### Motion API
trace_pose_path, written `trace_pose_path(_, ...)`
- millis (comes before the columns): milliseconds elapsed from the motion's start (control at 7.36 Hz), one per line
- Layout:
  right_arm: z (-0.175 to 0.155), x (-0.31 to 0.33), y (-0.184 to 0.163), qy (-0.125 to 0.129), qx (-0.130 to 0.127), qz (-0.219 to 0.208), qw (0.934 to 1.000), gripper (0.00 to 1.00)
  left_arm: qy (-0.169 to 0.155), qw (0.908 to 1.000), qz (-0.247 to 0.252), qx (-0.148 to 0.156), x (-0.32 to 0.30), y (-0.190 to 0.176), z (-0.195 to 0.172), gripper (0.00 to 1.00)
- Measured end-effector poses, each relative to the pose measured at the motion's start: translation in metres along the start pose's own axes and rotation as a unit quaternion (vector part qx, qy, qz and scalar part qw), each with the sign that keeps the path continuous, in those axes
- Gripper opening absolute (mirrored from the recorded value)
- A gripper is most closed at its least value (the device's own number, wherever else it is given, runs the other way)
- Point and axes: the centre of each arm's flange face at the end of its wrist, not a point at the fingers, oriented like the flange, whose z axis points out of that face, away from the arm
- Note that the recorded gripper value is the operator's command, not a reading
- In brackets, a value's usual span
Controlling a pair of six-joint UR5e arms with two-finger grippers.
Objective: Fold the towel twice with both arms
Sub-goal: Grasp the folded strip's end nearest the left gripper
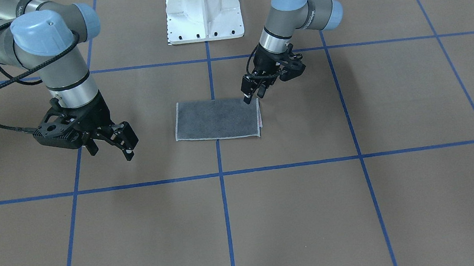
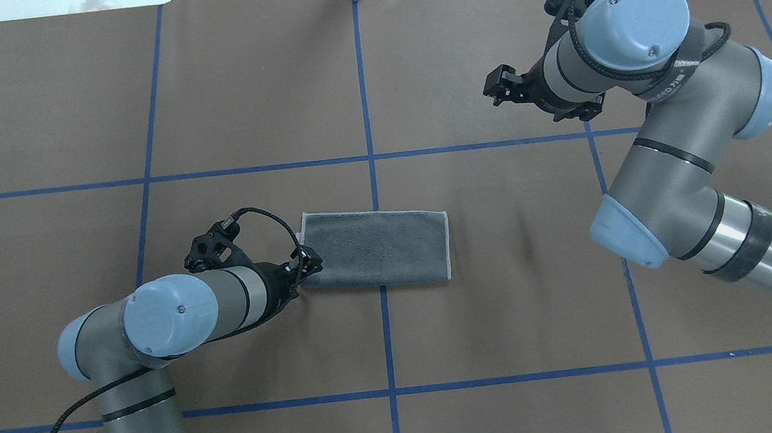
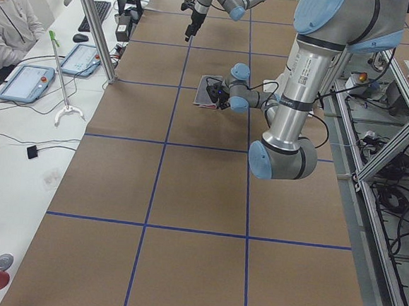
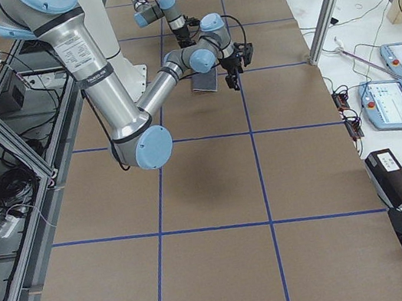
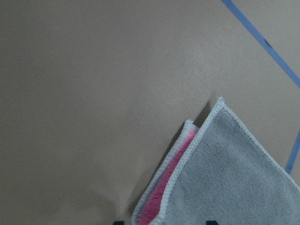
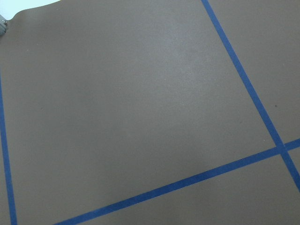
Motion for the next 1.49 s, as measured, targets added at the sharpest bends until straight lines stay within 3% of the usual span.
trace_pose_path(407,0.0001,0.0002,0.0000,0.000,0.000,0.000,1.0000,1.00,0.000,0.9985,-0.056,0.001,0.0002,-0.0005,0.0009,0.58)
trace_pose_path(951,-0.0005,-0.0001,0.0001,-0.001,0.000,0.000,1.0000,1.00,-0.003,0.9976,-0.070,0.006,-0.0026,-0.0035,0.0046,0.39)
trace_pose_path(1086,-0.0011,-0.0003,0.0002,-0.001,0.000,0.000,1.0000,1.00,-0.004,0.9975,-0.070,0.008,-0.0040,-0.0047,0.0069,0.30)
trace_pose_path(1222,-0.0019,-0.0005,0.0003,-0.002,0.000,0.000,1.0000,1.00,-0.005,0.9975,-0.070,0.011,-0.0052,-0.0059,0.0081,0.10)
trace_pose_path(1358,-0.0028,-0.0009,0.0005,-0.003,0.001,-0.001,1.0000,1.00,-0.006,0.9975,-0.070,0.011,-0.0062,-0.0065,0.0084,0.00)
trace_pose_path(1494,-0.0031,-0.0010,0.0005,-0.003,0.001,-0.001,1.0000,1.00,-0.006,0.9976,-0.068,0.012,-0.0071,-0.0069,0.0083,0.00)
